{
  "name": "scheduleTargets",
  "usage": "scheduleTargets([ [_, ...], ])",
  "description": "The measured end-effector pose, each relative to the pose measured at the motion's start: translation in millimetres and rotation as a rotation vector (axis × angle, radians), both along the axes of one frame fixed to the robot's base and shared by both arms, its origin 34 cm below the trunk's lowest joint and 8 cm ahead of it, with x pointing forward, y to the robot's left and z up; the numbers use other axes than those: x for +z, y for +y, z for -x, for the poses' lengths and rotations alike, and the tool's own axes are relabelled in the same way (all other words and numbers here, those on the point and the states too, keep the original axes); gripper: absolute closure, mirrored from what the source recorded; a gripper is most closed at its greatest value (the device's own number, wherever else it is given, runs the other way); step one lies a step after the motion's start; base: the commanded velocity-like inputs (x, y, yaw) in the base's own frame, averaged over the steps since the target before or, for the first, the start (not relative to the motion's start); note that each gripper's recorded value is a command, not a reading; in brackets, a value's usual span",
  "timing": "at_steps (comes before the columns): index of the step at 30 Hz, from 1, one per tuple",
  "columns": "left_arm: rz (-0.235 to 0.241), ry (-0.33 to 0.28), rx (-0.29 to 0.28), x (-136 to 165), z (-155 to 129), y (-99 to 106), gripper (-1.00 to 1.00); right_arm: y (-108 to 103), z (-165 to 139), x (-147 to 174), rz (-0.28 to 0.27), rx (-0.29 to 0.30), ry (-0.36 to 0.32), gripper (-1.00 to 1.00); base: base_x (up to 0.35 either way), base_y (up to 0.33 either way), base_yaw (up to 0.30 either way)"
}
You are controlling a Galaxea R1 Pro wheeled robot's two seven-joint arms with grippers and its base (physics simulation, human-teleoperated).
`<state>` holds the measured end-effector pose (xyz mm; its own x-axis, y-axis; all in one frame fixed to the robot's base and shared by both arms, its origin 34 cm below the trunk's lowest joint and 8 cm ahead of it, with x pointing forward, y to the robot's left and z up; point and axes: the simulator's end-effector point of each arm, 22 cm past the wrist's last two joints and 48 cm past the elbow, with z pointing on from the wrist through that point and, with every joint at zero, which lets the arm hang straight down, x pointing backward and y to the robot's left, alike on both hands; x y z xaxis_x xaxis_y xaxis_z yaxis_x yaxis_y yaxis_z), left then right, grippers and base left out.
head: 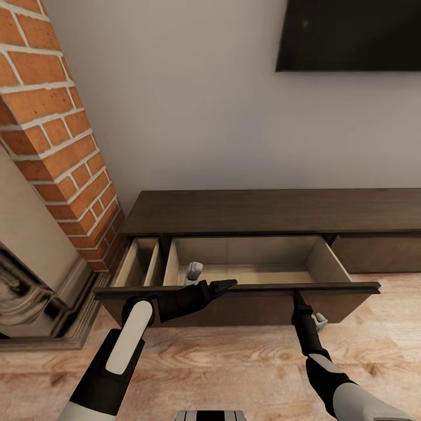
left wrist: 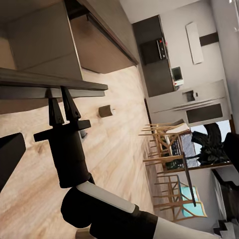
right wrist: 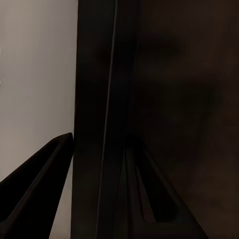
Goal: Place each of the two pumpkins and all three candles from the living room inside a cabinet in the living room (use any cabinet), then make sure every cabinet is closed, and position the cauldron so it is next to a table in the living room.
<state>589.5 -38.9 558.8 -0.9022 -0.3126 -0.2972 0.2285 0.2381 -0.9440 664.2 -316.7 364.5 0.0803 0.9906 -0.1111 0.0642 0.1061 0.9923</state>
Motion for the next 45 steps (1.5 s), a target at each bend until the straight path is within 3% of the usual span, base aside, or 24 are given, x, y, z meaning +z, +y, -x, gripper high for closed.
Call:
scheduleTargets([
  [30,-0.002,-0.001,0.0,0,0,0,-1.0,0,0,0,0.014,0.008,0.003,1.0,0.0,0.0,0.0],
  [31,-0.002,0.0,0.0,0,0,0,-1.0,0,0,0,0.015,0.008,0.003,-1.0,0.0,0.0,0.0],
  [32,-0.001,0.0,0.0,0,0,0,-1.0,16,-1,-1,0.036,0.068,0.006,-1.0,0.0,0.0,0.0],
  [45,-0.008,-0.002,0.0,-1,0,0,-1.0,16,-1,-1,0.037,0.07,0.006,-1.0,0.0,0.0,0.0],
])
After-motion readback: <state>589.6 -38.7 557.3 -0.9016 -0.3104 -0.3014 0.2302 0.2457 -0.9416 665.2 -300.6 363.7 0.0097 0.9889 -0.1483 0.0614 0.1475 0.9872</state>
